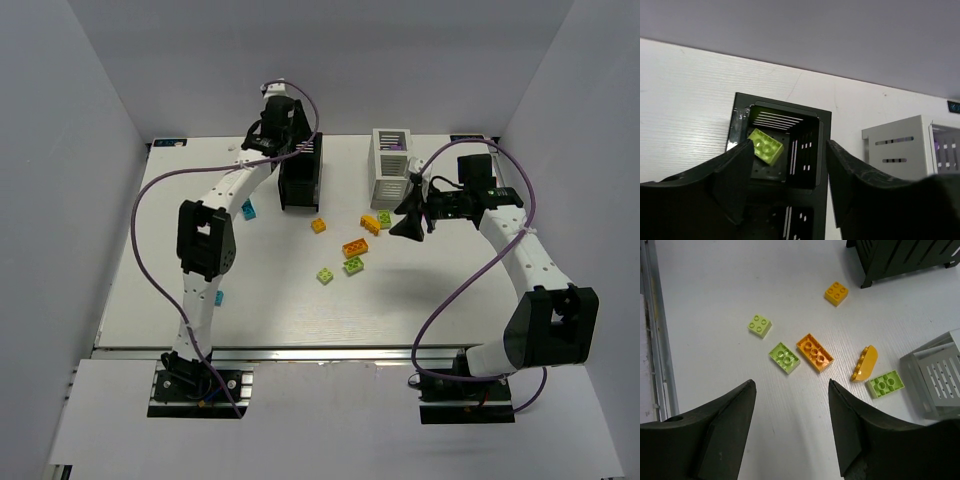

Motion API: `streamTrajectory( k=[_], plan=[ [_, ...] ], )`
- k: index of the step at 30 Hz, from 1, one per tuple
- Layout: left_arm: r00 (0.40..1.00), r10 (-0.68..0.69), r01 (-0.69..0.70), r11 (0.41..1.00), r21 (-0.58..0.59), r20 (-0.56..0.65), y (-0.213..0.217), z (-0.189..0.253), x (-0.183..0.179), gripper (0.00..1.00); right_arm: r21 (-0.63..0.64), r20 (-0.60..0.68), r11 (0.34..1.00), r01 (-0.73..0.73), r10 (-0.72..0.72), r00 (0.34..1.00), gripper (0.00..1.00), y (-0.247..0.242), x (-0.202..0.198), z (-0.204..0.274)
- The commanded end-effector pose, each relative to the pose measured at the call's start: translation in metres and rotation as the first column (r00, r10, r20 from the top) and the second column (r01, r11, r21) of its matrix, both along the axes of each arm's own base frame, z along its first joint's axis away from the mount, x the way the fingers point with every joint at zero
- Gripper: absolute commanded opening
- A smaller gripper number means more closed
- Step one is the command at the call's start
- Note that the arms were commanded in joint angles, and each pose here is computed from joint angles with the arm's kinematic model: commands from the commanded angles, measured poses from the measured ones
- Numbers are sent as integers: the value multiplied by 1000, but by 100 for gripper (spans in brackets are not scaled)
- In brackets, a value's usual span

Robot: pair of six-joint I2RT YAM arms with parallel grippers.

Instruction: Sort the legos into containers by color

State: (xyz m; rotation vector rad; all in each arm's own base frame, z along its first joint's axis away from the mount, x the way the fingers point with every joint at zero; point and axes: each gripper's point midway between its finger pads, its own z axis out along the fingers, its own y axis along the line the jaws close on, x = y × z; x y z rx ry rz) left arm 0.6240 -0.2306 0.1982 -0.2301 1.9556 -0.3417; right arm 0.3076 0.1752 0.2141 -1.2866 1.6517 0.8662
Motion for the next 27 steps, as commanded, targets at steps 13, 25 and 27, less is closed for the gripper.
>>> streamTrajectory(
  k=[13,25,27],
  plan=[
    [998,-39,49,963,-264,45,70,70,-242,61,-289,-196,885,366,-429,882,60,8,34,-54],
    [992,88,-118,916,-384,-96,125,-15,-368,73,-478,-285,819,316,-485,827,89,46,18,-111],
    [988,105,-142,898,-417,-110,129,-26,-377,74,-486,-278,827,282,-453,847,89,54,10,-117]
  ],
)
